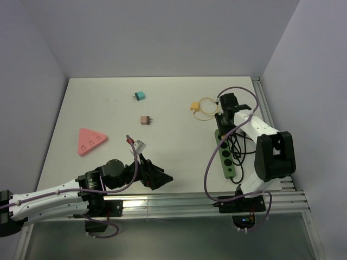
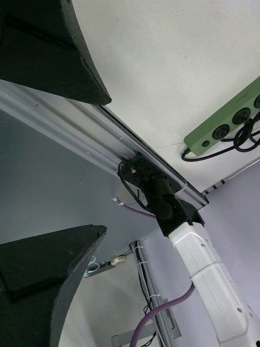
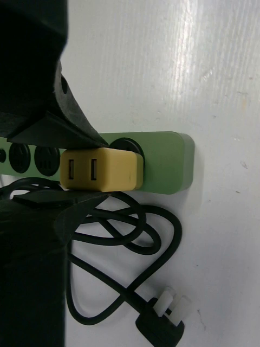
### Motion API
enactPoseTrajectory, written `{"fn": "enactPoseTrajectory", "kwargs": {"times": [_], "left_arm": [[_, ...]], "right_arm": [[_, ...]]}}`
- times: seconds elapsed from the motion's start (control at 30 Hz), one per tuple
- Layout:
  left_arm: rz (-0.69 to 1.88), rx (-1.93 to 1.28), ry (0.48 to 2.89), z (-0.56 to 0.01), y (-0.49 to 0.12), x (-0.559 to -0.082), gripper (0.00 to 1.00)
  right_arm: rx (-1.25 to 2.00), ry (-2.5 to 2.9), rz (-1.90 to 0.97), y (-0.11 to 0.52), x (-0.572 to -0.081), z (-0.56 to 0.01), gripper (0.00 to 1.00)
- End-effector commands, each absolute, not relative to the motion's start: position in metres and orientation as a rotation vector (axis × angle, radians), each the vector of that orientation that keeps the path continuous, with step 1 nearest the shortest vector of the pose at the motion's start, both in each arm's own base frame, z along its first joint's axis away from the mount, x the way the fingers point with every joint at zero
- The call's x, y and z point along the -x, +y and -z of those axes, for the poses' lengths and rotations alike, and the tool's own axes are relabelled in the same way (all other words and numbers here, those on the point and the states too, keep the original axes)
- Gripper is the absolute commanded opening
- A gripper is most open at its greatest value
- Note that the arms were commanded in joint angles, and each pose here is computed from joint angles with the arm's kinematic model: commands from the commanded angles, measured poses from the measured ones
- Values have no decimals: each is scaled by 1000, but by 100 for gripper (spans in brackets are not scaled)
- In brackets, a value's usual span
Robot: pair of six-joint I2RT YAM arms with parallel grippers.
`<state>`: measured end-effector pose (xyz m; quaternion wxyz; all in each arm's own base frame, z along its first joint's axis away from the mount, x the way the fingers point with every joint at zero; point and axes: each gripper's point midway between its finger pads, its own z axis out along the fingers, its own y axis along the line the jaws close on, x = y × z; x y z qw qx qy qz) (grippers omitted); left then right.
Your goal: Insert the plug
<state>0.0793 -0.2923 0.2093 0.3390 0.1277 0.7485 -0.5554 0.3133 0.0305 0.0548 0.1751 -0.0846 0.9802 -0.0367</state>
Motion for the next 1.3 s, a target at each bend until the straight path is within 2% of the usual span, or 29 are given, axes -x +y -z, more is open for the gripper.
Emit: {"fn": "enactPoseTrajectory", "kwargs": {"times": [0.0, 0.3, 0.47, 0.5, 0.57, 0.6, 0.67, 0.7, 0.77, 0.83, 1.0, 1.27], "left_arm": [[1480, -336, 1923, -215, -293, -77, 97], [1474, -339, 1914, -220, -292, -78, 97], [1471, -338, 1916, -221, -293, -78, 97], [1464, -338, 1920, -220, -293, -79, 98], [1462, -340, 1921, -221, -293, -79, 97], [1462, -340, 1921, -221, -293, -79, 97], [1462, -334, 1922, -222, -293, -80, 97], [1462, -334, 1922, -222, -293, -79, 97], [1454, -329, 1925, -222, -293, -81, 97], [1452, -329, 1931, -221, -293, -81, 97], [1459, -318, 1931, -220, -294, -81, 97], [1463, -318, 1929, -217, -293, -80, 97]], "right_arm": [[358, 3083, 363, -9, -251, 16, 0], [384, 3065, 298, 0, -253, 11, 0], [307, 2957, 287, 6, -275, -8, 1], [289, 2914, 283, 7, -281, -15, 8], [263, 2875, 299, 5, -286, -24, 17], [249, 2852, 309, 4, -289, -29, 27], [230, 2826, 310, 5, -294, -36, 32], [218, 2794, 315, 5, -298, -42, 41], [198, 2761, 315, 6, -302, -48, 46], [181, 2719, 309, 7, -307, -58, 58], [114, 2601, 325, 4, -320, -88, 69], [114, 2353, 187, 26, -346, -142, 72]]}}
